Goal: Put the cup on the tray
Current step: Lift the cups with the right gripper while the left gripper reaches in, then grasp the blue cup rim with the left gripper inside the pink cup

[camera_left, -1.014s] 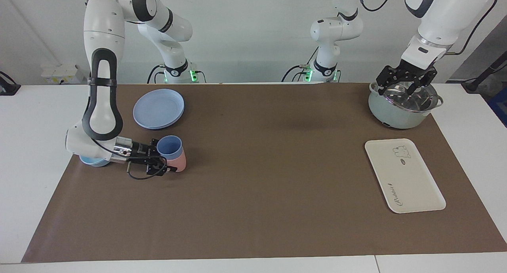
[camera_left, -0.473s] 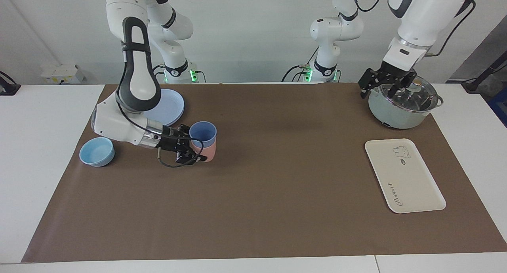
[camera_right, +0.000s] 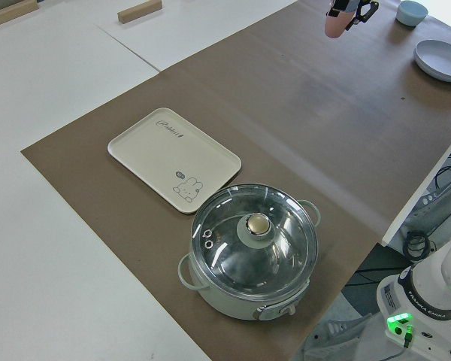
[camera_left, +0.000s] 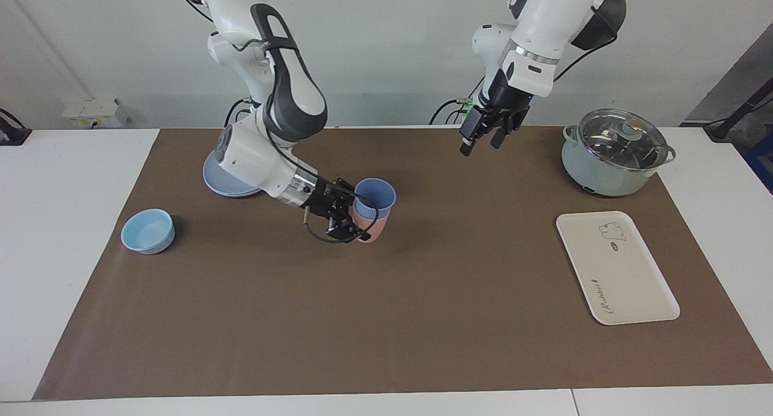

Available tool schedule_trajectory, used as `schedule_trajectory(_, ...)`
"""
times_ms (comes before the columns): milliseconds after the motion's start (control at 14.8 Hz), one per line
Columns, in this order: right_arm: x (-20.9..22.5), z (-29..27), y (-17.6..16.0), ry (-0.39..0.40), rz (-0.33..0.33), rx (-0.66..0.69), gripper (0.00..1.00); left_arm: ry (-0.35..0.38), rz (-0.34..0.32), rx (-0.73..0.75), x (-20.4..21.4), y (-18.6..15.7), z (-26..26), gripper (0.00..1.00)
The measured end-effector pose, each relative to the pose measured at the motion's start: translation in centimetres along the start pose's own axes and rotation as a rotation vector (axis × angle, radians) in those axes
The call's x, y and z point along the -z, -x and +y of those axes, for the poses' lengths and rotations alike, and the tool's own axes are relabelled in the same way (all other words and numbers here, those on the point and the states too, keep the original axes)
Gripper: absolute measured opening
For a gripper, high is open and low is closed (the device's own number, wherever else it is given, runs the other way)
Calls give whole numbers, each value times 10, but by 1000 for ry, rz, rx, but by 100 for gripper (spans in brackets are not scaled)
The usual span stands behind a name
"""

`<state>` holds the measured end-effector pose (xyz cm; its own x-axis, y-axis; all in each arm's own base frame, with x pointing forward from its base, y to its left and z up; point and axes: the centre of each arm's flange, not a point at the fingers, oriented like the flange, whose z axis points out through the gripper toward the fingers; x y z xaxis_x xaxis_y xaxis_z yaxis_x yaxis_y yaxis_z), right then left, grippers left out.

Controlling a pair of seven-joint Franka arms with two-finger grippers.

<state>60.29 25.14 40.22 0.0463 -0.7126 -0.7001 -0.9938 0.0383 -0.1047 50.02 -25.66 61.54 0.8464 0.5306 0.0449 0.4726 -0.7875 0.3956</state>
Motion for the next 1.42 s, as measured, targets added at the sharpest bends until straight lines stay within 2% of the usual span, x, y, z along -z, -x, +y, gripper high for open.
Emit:
schedule_trajectory(135,-8,7,19,3,-4,6,78,57,27,50,-16,14,9,100)
schedule_trajectory(270,-2,9,28,-4,-11,9,78,56,23,61,-33,16,7,97)
schedule_trajectory(405,6,8,33,-17,-16,12,78,48,17,65,-42,14,6,81)
schedule_trajectory(541,9,8,34,-21,-17,14,78,53,12,51,-47,22,12,79)
schedule_trajectory(878,8,9,35,-19,-18,16,78,125,36,38,-45,38,29,79)
schedule_trajectory(1216,12,10,41,-24,-22,24,78,108,9,21,-71,50,39,77)
schedule_trajectory(1419,13,10,41,-25,-23,24,78,106,1,26,-84,46,46,42)
